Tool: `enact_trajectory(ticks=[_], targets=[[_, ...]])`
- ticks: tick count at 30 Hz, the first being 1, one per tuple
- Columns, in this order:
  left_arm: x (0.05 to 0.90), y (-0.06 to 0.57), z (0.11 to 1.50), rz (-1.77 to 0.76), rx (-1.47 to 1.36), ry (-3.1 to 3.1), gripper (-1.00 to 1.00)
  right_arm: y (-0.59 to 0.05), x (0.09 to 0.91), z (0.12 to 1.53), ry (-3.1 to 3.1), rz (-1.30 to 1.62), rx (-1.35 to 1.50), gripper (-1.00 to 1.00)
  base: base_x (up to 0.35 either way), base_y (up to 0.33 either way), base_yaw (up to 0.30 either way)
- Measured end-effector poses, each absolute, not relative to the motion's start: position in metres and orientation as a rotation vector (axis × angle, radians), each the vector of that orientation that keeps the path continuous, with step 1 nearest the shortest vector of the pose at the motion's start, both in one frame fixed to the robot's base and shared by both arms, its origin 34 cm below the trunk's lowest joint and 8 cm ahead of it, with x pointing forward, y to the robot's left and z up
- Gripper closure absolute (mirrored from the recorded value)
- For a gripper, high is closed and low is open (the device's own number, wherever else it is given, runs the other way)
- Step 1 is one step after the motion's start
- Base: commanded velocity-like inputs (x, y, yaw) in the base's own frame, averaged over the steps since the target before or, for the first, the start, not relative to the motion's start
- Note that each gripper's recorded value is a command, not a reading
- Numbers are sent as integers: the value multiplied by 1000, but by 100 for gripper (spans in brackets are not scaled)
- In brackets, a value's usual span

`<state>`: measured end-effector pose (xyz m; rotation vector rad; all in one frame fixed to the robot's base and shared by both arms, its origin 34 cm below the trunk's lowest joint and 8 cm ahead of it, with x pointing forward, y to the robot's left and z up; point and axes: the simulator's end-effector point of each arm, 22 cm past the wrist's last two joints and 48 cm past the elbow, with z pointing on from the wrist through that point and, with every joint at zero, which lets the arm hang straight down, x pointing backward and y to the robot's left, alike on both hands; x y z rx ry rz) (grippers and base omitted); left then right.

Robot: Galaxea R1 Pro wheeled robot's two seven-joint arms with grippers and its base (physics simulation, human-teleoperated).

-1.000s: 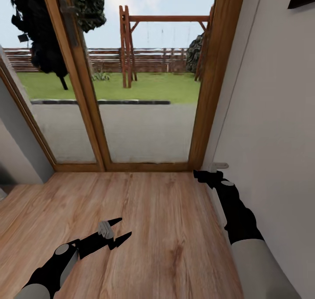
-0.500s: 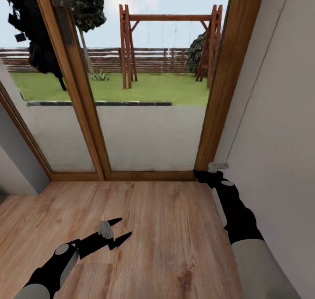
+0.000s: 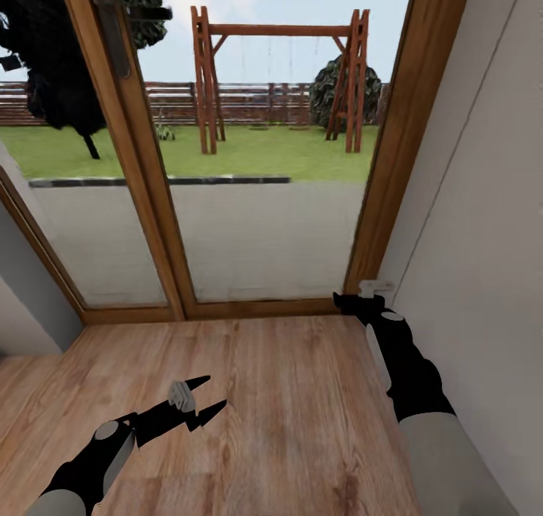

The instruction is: Pick up the two gym shoes and the two sandals from the corridor floor and place them onto the hallstand (shoe rack) in the corridor, making sure they are on the rack and not on the floor. Arrange them so the two gym shoes are next to each other and the two sandals are next to each other.

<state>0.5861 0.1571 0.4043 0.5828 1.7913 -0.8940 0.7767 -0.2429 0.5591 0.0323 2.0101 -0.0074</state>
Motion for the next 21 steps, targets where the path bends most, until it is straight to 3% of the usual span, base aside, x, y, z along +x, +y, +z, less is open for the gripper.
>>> enact_trajectory(ticks=[9,21], targets=[[586,157,404,-895,583,1791,-100,-243,777,559,2010,-7,32,-100,14,295,-252],[586,157,405,-895,583,1790,-100,-243,777,559,2010,-7,33,-100,7,32,-252]])
